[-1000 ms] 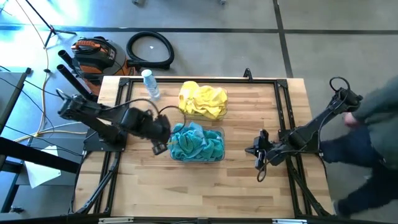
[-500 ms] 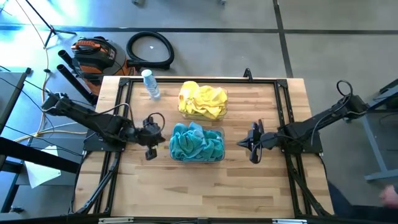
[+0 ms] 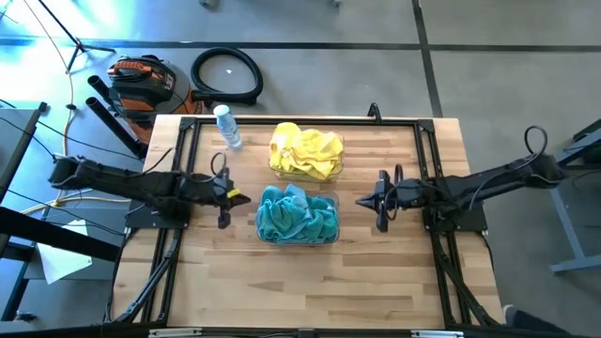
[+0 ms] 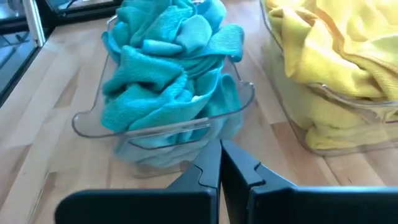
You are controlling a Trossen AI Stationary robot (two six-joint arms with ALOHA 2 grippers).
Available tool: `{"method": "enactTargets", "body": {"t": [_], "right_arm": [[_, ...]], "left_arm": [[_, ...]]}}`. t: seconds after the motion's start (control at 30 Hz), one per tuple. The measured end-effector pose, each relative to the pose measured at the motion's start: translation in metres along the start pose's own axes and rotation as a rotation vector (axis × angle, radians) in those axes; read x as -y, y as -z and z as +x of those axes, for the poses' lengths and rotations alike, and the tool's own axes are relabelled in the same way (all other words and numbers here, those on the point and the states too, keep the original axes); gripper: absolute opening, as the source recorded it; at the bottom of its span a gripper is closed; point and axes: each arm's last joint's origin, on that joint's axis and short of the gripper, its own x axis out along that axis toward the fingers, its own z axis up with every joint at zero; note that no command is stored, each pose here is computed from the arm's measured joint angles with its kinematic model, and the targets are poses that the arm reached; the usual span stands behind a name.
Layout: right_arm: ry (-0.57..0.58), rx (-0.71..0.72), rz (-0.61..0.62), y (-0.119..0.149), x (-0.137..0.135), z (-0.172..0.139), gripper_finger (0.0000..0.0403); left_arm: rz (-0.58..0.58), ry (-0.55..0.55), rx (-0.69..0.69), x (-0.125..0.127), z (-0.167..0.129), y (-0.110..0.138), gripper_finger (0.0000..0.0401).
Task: Sort microfiber towel by color & place in baskets
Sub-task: Return to Home Position
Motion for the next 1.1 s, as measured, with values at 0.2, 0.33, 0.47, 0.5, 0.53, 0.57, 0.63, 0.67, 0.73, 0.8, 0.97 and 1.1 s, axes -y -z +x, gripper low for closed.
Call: {"method": "enactTargets", "body": {"t": [0.2, 0.33, 0.47, 0.5, 0.53, 0.57, 0.63, 0.67, 0.73, 0.8, 0.97, 1.1], "right_arm": [[0.02, 0.001, 0.03, -0.002, 0.009, 0.001, 0.0], [0.028, 0.002, 0.044, -0.002, 0.01, 0.001, 0.0], [0.028, 0.0, 0.06, -0.002, 0.01, 0.001, 0.0], [0.028, -0.001, 0.062, -0.002, 0.01, 0.001, 0.0], [0.028, -0.002, 0.066, -0.002, 0.01, 0.001, 0.0], [0.028, -0.002, 0.071, -0.002, 0.01, 0.001, 0.0], [0.028, -0.003, 0.079, -0.002, 0.01, 0.001, 0.0], [0.028, -0.003, 0.084, -0.002, 0.01, 0.001, 0.0], [0.029, -0.004, 0.094, -0.001, 0.011, 0.001, 0.0], [0.03, -0.007, 0.098, -0.001, 0.011, 0.001, 0.0], [0.03, -0.009, 0.119, -0.001, 0.011, 0.001, 0.0], [0.03, -0.009, 0.128, -0.001, 0.011, 0.001, 0.0]], "left_arm": [[-0.038, 0.014, 0.092, -0.009, -0.015, 0.008, 0.0], [-0.052, 0.021, 0.131, -0.011, -0.021, 0.017, 0.0], [-0.04, 0.054, 0.164, -0.012, -0.023, 0.027, 0.0], [-0.038, 0.066, 0.172, -0.012, -0.023, 0.029, 0.0], [-0.039, 0.071, 0.182, -0.012, -0.023, 0.031, 0.0], [-0.04, 0.073, 0.19, -0.012, -0.024, 0.033, 0.0], [-0.04, 0.077, 0.214, -0.013, -0.025, 0.036, 0.0], [-0.035, 0.079, 0.234, -0.013, -0.026, 0.036, 0.0], [-0.023, 0.081, 0.27, -0.014, -0.027, 0.038, 0.0], [-0.024, 0.085, 0.303, -0.014, -0.028, 0.041, 0.0], [-0.004, 0.094, 0.363, -0.015, -0.031, 0.045, 0.0], [0.044, 0.111, 0.43, -0.015, -0.037, 0.042, 0.0]]}}
